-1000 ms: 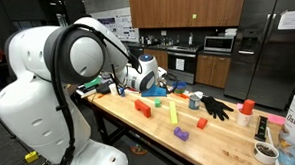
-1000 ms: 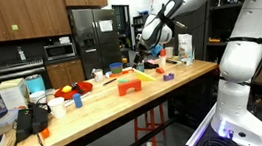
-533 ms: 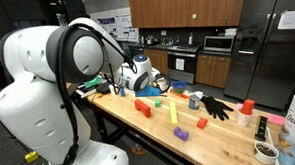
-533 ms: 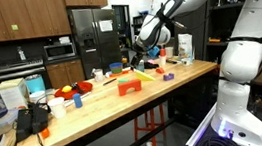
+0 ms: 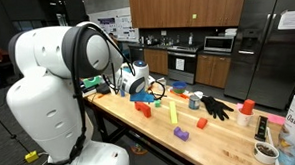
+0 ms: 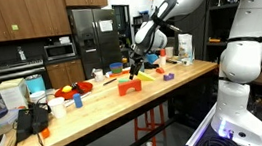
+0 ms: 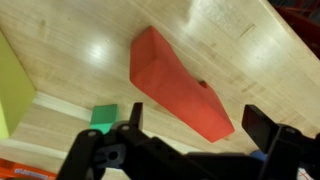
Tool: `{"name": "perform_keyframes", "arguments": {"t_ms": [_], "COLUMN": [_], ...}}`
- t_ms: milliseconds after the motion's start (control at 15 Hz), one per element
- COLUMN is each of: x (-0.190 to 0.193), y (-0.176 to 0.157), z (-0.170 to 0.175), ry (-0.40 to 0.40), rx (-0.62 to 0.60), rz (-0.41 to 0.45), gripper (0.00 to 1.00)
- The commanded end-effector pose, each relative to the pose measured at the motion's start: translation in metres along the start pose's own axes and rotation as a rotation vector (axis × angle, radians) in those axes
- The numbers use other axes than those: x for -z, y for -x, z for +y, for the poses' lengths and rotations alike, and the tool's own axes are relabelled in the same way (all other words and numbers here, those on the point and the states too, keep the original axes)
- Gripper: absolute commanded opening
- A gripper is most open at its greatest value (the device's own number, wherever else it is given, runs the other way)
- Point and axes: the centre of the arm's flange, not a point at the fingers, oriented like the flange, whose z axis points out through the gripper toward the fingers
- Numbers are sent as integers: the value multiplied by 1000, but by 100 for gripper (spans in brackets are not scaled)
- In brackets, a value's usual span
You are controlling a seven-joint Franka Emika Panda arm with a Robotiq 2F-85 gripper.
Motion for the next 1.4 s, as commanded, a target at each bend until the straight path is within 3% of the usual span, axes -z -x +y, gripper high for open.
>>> {"name": "perform_keyframes", "arguments": {"t_ms": [0, 400, 667, 867, 1067, 1333], "x": [0, -12, -12, -4, -9, 20], "y": [11, 11, 3, 5, 4, 37], "z": [19, 59, 64, 66, 63, 82], "ry": [37, 63, 63, 109, 94, 164], "rx": [-48, -38, 11, 43, 22, 163], "rz": [-72, -85, -75, -65, -74, -92], "gripper": [100, 100, 100, 100, 100, 100]}}
